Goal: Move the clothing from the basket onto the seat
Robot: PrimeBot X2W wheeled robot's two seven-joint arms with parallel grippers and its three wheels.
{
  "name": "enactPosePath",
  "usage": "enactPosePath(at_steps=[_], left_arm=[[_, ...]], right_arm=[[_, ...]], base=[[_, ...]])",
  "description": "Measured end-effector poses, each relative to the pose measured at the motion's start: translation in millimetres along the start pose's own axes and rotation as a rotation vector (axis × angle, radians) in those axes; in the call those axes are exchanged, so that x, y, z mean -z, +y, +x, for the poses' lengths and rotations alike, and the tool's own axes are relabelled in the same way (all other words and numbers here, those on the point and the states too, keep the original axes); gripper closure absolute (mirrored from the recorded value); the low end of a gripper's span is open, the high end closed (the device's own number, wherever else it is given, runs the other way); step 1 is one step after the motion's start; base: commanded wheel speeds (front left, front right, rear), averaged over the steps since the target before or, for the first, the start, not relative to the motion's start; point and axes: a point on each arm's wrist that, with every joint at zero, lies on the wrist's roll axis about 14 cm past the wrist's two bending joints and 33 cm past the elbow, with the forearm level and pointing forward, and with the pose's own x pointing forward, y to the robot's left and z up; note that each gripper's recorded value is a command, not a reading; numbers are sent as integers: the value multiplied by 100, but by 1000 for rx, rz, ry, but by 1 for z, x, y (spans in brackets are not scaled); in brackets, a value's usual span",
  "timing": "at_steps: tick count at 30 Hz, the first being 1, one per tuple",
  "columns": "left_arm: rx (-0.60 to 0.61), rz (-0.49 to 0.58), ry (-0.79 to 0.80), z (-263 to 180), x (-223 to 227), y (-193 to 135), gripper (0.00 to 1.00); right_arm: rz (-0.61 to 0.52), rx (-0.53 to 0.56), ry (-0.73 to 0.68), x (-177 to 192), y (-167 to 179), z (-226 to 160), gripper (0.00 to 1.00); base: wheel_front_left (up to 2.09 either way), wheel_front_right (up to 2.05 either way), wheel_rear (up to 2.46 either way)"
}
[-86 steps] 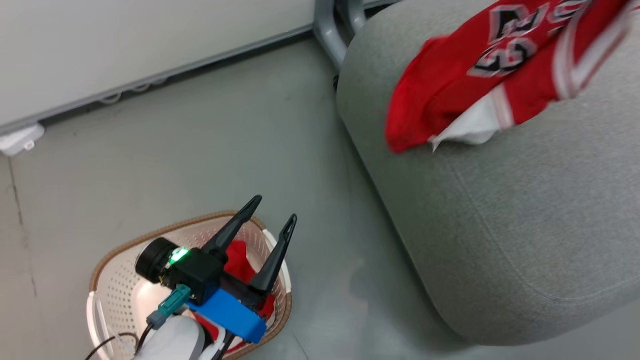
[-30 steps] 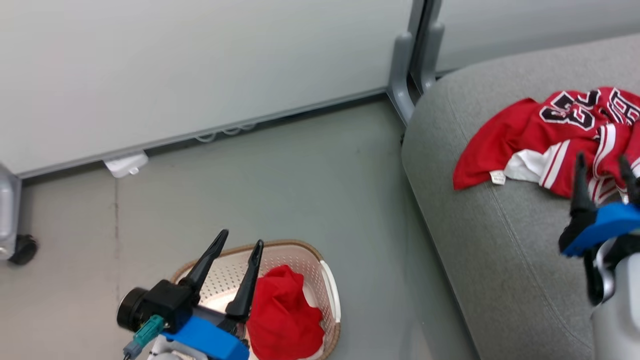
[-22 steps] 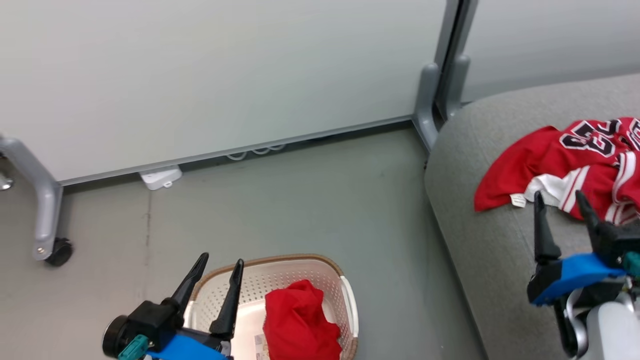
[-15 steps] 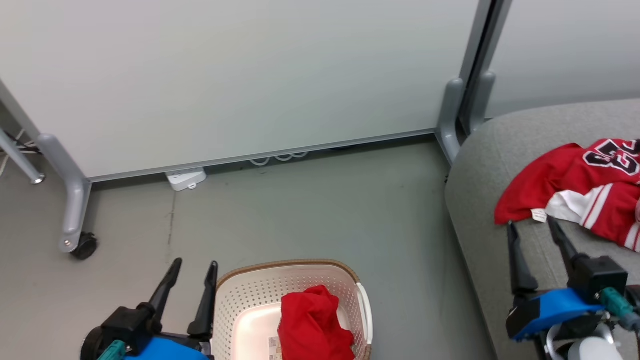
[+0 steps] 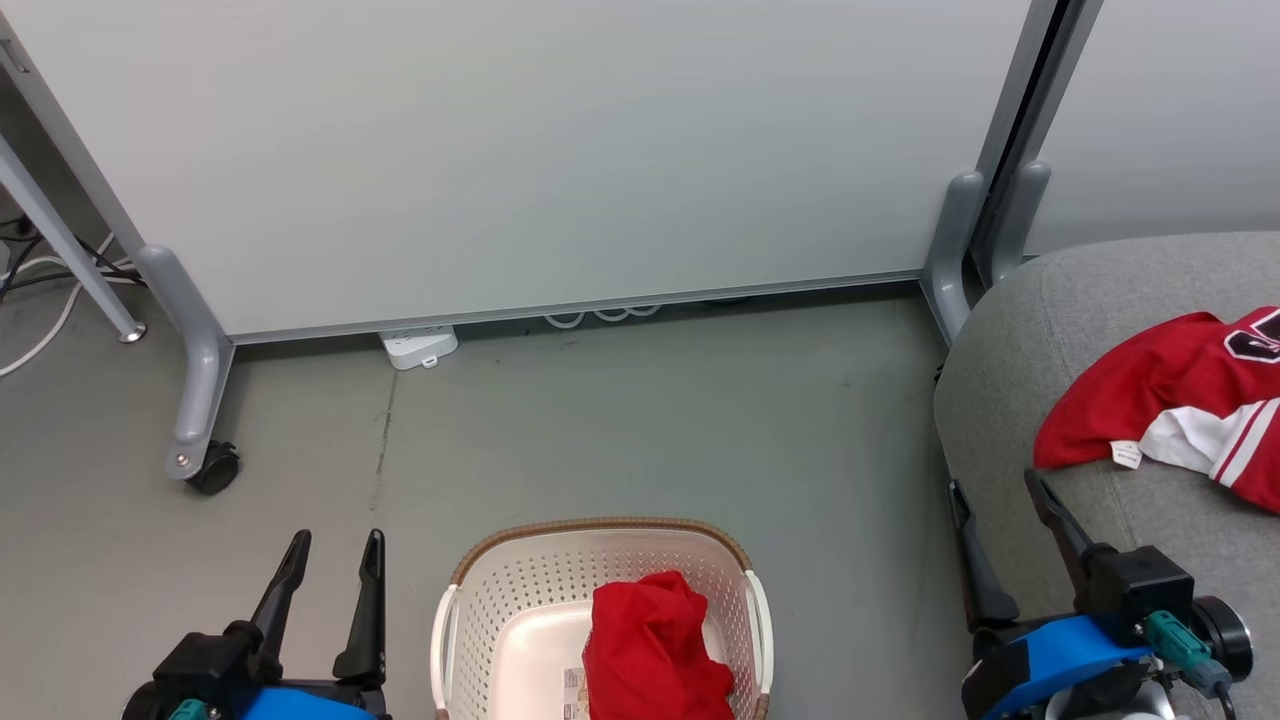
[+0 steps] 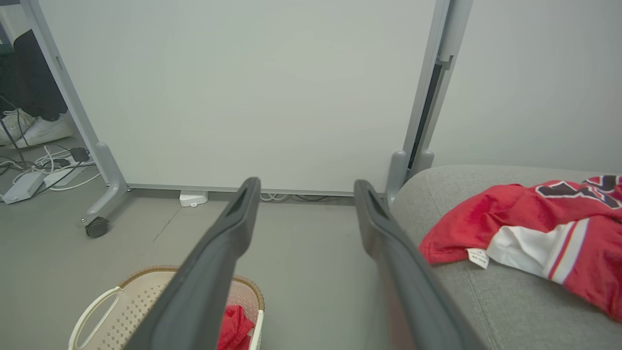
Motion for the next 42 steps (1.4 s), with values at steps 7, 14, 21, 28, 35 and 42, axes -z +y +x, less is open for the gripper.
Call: enactPosePath(at_steps=[7,14,21,28,35,42], left_arm=[[-1,-1,6,0,2,0,0],[8,-2,10,2,4,-3,0],[24,-5,37,7,13,-8,0],[52,-14,78,20,28,-17,0],[109,-21,157,43,60,-32,0],[183,-34,274,73,110,-52,0]], right_arm=[[14,-9,-1,-1,3,0,0],[23,2,1,0,0,-1,0],[29,11,14,5,-4,1,0],[33,7,3,3,-4,16,0],[21,8,-34,-4,-10,45,0],[8,8,-55,3,-16,80,0]], base=[[0,0,0],[0,0,0],[0,0,0],[0,0,0],[0,0,0],[0,0,0]])
